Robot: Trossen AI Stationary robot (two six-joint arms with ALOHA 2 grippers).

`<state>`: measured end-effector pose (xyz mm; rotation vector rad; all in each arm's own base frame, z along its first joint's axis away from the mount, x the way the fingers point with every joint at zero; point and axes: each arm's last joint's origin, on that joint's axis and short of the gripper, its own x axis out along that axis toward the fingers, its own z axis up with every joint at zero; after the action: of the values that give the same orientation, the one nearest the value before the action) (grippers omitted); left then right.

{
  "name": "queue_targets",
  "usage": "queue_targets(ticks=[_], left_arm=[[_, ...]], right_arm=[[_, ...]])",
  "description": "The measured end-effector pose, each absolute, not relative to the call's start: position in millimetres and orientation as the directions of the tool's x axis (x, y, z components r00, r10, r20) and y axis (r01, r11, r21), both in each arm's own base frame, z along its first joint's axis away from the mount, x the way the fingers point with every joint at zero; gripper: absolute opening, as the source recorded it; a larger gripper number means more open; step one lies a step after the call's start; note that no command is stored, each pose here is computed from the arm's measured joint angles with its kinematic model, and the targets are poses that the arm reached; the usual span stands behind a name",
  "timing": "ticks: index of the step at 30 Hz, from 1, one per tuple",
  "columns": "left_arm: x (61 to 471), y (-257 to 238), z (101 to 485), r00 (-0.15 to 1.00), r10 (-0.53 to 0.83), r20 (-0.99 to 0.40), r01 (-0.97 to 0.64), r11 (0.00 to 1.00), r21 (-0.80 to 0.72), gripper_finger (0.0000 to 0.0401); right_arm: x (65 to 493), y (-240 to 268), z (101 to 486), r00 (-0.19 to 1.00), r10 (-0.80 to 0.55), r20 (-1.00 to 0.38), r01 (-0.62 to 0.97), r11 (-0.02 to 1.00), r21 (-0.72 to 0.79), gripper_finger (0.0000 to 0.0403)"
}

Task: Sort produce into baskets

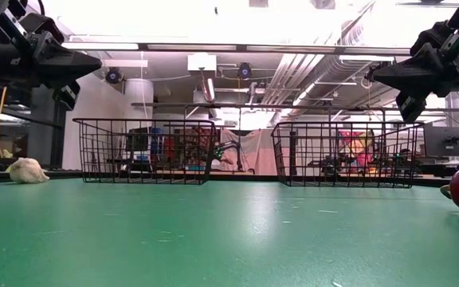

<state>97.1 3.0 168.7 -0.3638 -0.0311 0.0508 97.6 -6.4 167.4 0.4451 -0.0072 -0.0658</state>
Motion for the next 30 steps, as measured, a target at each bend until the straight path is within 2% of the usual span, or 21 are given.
queue_targets(ticks=[27,30], left_arm=[[97.1,3.0,168.7,0.998,0.055,0.022,-0.044,0.933,-0.357,0.0],[97.1,3.0,168.8,0.998,0.055,0.022,-0.044,0.933,-0.357,0.0]], right_arm=[[97.6,-6.9,167.9,0.997,-0.083,-0.003,0.076,0.897,0.435,0.0],[97.4,-7.0,174.0,0.994,-0.09,0.061,0.039,0.82,0.571,0.0]])
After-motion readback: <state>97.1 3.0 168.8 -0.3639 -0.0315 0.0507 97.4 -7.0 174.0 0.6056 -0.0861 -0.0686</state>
